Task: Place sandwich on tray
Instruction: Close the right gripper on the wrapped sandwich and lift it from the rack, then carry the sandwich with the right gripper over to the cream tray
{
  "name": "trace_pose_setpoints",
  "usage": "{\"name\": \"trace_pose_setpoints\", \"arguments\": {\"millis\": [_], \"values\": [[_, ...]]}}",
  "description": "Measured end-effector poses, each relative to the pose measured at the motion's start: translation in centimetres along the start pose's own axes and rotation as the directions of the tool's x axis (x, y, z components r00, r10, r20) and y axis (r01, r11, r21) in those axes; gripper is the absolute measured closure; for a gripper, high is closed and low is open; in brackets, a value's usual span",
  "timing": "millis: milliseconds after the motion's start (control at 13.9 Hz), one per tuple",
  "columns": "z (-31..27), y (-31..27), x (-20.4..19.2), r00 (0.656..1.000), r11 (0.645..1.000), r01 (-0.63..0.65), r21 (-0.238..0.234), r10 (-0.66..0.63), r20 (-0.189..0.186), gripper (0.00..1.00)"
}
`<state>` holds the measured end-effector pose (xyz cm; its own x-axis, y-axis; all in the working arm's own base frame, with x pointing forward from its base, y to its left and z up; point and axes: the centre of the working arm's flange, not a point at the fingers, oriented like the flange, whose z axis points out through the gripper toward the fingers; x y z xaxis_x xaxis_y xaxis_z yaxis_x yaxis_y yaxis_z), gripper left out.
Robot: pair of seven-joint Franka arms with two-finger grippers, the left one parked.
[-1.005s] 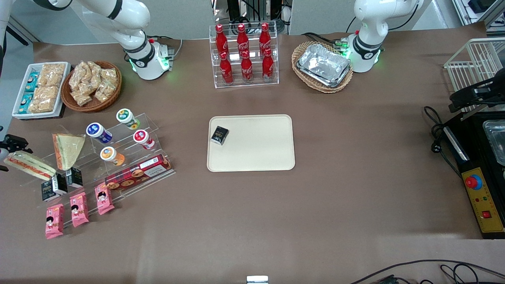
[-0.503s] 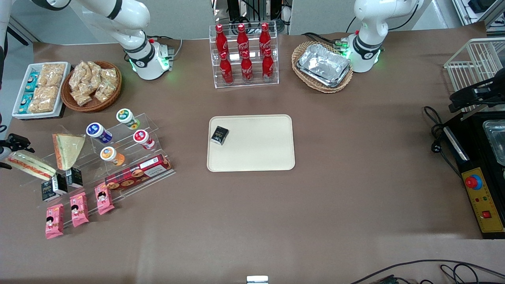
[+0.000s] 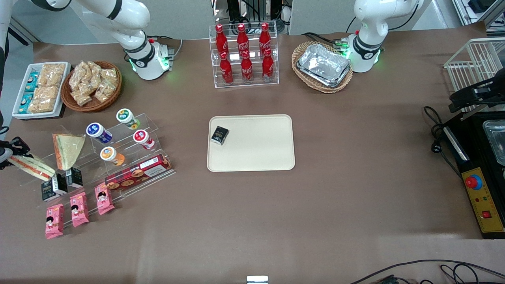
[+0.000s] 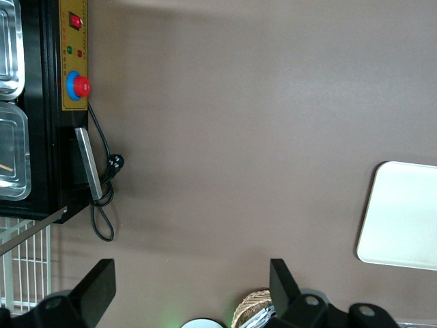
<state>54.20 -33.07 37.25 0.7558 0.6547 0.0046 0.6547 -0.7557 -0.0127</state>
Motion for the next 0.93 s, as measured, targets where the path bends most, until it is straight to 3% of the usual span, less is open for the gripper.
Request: {"name": "trace_pose_setpoints", "arguments": {"millis": [431, 646, 933], "values": [[-3.2, 0.7, 1.1, 1.000, 1.000, -0.001, -0.024, 0.000, -0.018, 0.60], [-9.4, 0.6, 3.0, 0.999, 0.999, -0.039, -0.002, 0.039, -0.032, 0.76], [-13.6, -1.2, 5.3, 0.993, 0.992, -0.112, 0.052, 0.114, -0.026, 0.78]]}}
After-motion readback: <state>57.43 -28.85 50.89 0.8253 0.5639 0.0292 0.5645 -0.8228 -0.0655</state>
